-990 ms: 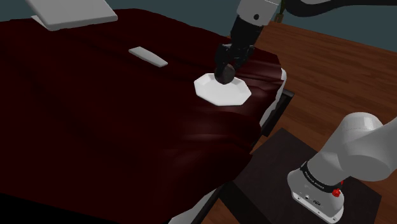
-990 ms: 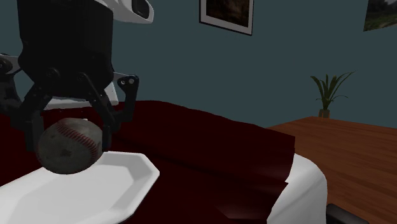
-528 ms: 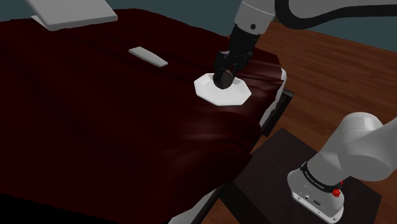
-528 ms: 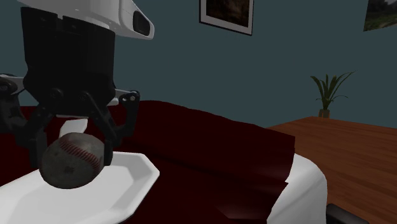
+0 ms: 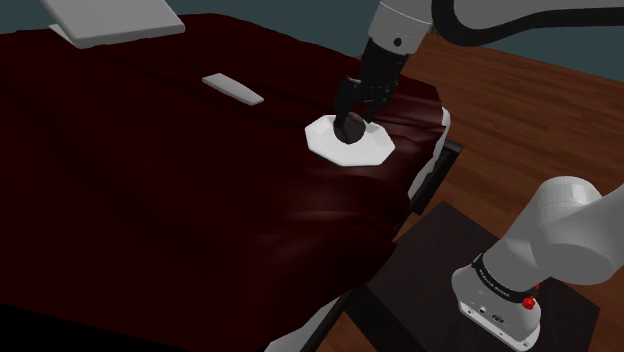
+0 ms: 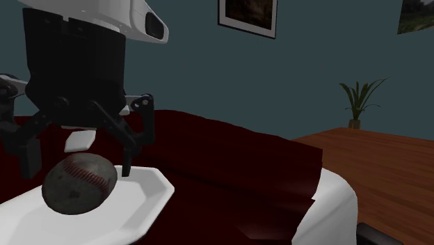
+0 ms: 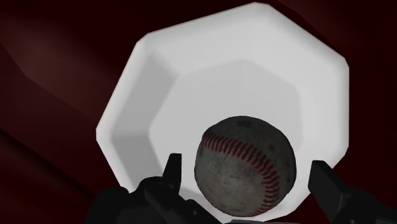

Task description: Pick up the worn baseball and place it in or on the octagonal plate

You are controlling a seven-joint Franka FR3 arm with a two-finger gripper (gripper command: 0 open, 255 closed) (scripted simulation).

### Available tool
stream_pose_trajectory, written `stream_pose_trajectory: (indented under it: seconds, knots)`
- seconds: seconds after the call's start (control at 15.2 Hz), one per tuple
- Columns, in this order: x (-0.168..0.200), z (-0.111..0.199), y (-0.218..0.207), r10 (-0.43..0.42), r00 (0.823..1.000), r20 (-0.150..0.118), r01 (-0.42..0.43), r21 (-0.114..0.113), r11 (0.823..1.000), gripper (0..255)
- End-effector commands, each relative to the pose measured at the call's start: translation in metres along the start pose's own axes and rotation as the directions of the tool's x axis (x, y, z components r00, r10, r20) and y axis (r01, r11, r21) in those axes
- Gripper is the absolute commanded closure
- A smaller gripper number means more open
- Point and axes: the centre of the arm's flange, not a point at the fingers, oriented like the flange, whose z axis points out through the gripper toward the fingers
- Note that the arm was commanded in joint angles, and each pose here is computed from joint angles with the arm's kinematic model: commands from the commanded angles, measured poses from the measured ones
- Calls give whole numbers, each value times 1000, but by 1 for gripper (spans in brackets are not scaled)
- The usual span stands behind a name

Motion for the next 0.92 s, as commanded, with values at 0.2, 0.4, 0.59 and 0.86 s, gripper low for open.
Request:
stream_pose_trajectory:
  seconds: [0.2, 0.4, 0.59, 0.86]
  knots:
    - [0, -26, 0, 0, 1000, 0, 0, 0, 1000, 0]
    - [0, -50, 0, 0, 1000, 0, 0, 0, 1000, 0]
    - [0, -50, 0, 0, 1000, 0, 0, 0, 1000, 0]
    - [0, -50, 0, 0, 1000, 0, 0, 0, 1000, 0]
